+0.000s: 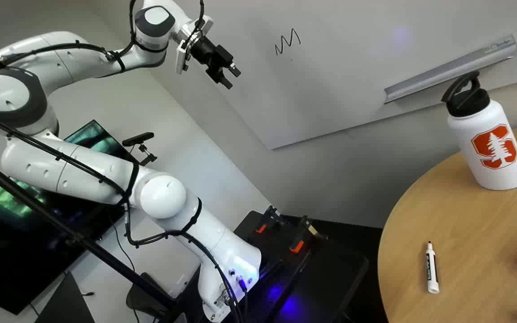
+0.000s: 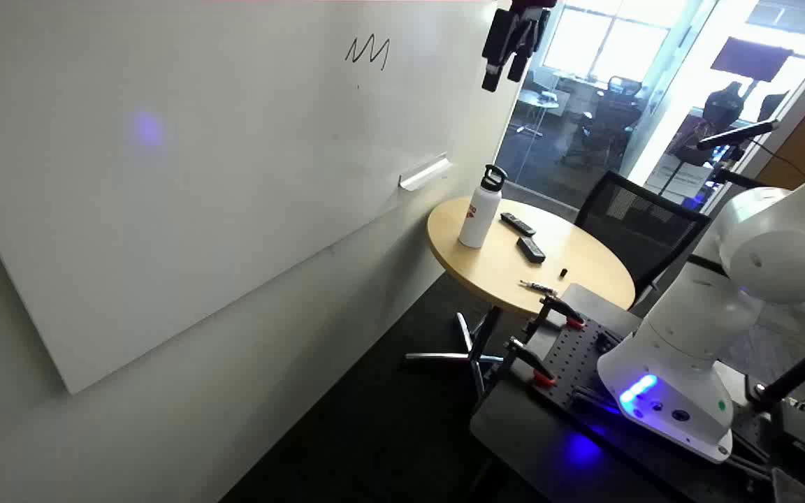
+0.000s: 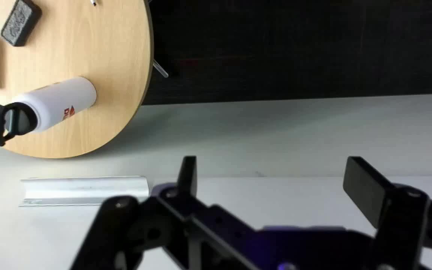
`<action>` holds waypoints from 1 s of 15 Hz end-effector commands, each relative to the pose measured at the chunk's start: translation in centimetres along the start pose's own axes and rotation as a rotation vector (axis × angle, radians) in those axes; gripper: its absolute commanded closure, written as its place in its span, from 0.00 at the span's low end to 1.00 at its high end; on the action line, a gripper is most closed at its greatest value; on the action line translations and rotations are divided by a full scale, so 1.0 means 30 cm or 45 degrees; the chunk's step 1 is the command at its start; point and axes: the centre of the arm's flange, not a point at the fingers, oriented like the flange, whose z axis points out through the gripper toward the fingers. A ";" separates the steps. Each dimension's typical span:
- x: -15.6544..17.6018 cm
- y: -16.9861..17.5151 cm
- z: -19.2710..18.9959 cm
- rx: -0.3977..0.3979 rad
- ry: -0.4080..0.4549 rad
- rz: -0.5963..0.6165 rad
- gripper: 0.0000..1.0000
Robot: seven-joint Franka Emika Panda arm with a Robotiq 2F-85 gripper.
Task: Uncover the bottle and put the lid on the table
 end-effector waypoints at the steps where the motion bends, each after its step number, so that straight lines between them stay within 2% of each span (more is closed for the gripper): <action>1: 0.000 0.000 0.000 0.000 0.000 0.000 0.00; 6: 0.000 0.000 0.000 0.000 0.000 0.000 0.00; 9: 0.012 0.086 0.003 0.016 0.021 0.063 0.00; 12: 0.024 0.256 0.031 0.044 0.025 0.178 0.00; 15: 0.023 0.473 0.097 0.046 0.045 0.329 0.00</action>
